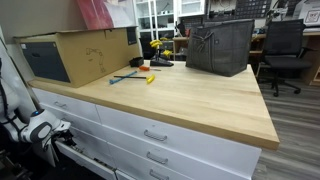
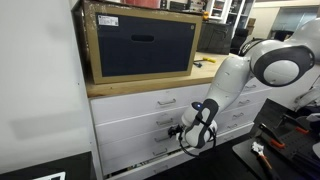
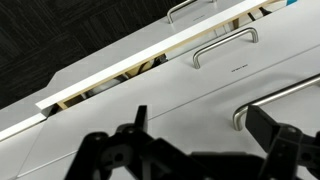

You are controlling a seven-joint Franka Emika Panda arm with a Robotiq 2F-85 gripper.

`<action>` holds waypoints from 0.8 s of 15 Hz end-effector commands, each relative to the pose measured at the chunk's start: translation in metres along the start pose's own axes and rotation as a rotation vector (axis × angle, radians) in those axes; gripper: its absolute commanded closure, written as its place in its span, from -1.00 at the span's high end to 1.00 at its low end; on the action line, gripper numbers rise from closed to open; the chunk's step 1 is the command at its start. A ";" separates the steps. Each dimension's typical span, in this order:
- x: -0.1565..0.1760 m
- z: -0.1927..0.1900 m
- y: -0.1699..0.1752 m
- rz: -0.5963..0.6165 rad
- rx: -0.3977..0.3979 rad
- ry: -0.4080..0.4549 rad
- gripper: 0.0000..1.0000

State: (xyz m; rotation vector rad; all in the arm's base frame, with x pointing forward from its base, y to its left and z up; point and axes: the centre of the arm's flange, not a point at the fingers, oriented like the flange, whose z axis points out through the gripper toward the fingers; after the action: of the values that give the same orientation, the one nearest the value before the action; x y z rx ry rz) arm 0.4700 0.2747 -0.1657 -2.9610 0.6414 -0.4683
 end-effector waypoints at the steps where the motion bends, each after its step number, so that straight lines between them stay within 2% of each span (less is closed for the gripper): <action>1: 0.005 0.015 0.000 0.040 -0.009 0.013 1.00; 7: 0.001 0.018 0.005 0.100 -0.032 -0.004 1.00; 12: 0.001 0.020 -0.004 0.118 -0.007 -0.032 1.00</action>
State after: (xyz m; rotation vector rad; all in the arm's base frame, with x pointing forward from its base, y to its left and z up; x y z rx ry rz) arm 0.4669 0.2670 -0.1695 -2.9330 0.7819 -0.4476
